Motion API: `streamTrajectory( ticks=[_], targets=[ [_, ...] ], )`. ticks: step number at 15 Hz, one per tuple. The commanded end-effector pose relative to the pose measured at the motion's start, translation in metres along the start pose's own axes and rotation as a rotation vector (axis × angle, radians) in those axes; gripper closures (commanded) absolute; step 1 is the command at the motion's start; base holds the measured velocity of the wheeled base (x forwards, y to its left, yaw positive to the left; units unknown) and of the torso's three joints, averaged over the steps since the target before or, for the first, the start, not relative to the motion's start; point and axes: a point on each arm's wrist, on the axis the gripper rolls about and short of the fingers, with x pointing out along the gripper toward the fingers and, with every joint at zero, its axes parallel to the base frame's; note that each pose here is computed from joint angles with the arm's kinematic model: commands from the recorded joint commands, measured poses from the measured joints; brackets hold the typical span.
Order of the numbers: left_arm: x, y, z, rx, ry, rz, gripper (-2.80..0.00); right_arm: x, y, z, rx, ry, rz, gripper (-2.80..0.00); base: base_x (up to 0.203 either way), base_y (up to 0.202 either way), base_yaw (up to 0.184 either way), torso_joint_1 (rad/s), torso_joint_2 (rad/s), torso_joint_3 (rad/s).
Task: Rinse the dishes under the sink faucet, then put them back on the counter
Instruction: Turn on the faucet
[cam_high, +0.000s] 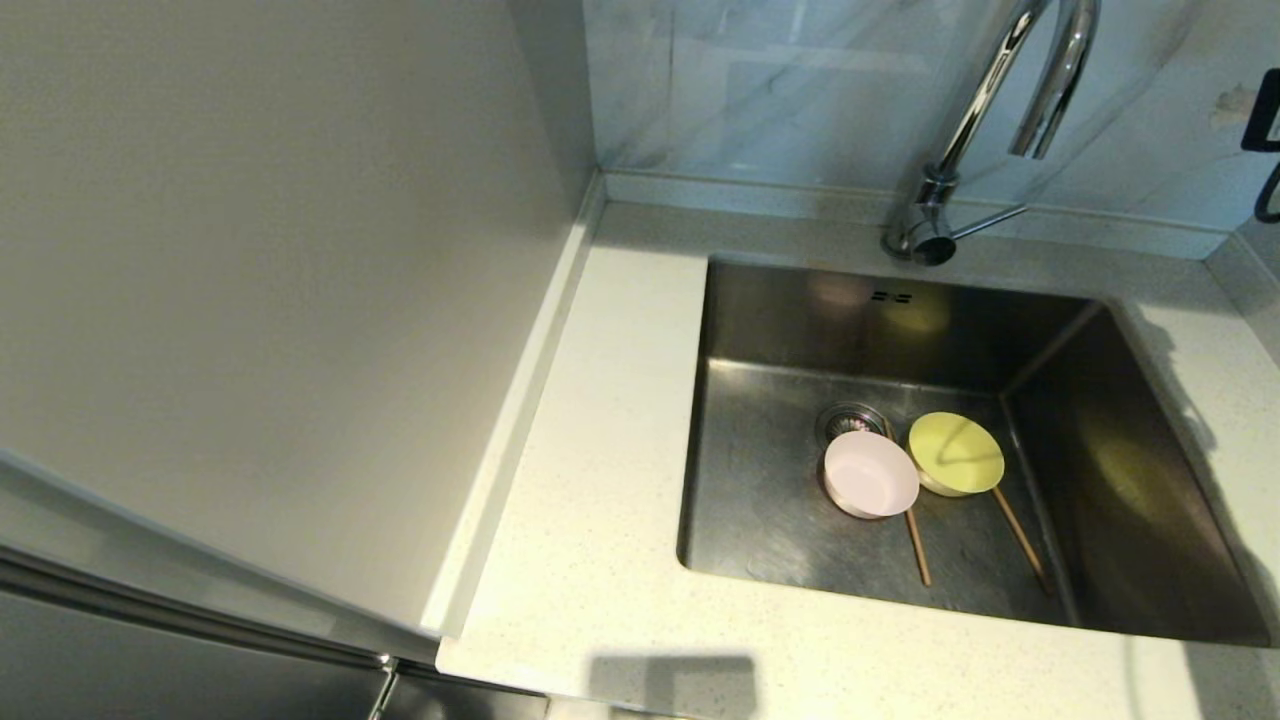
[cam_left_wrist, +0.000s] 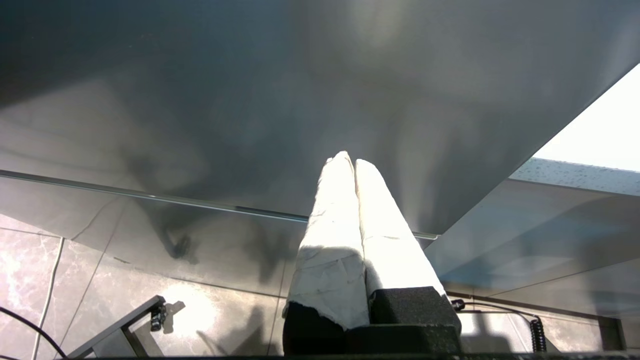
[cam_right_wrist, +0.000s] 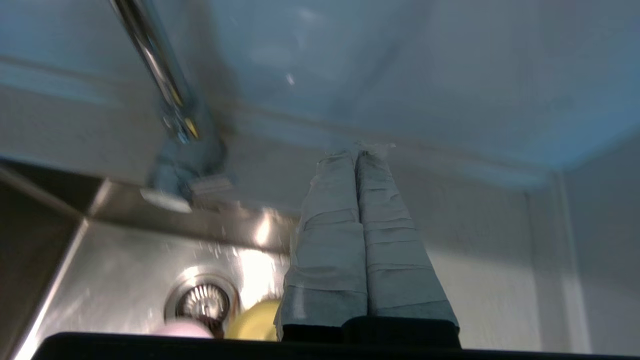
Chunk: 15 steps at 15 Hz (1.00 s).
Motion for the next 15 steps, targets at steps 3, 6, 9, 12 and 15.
streamTrajectory(
  ticks=[3, 6, 9, 12, 15],
  targets=[
    [0.0, 0.0, 0.0, 0.0, -0.004, 0.0, 0.0, 0.04, 0.015, -0.006, 0.001, -0.087, 0.077, 0.0, 0.0, 0.0, 0.0, 0.0, 0.0, 0.0],
    [0.0, 0.0, 0.0, 0.0, -0.004, 0.0, 0.0, 0.056, 0.027, -0.017, 0.003, -0.071, 0.114, 0.0, 0.0, 0.0, 0.0, 0.0, 0.0, 0.0],
    [0.0, 0.0, 0.0, 0.0, -0.004, 0.0, 0.0, 0.068, 0.038, -0.028, 0.007, -0.046, 0.146, 0.0, 0.0, 0.0, 0.0, 0.0, 0.0, 0.0],
    [0.0, 0.0, 0.0, 0.0, -0.004, 0.0, 0.0, 0.078, 0.049, -0.038, 0.008, -0.024, 0.169, 0.0, 0.0, 0.0, 0.0, 0.0, 0.0, 0.0],
    [0.0, 0.0, 0.0, 0.0, -0.004, 0.0, 0.0, 0.09, 0.058, -0.049, -0.009, -0.002, 0.187, 0.0, 0.0, 0.0, 0.0, 0.0, 0.0, 0.0]
  ],
)
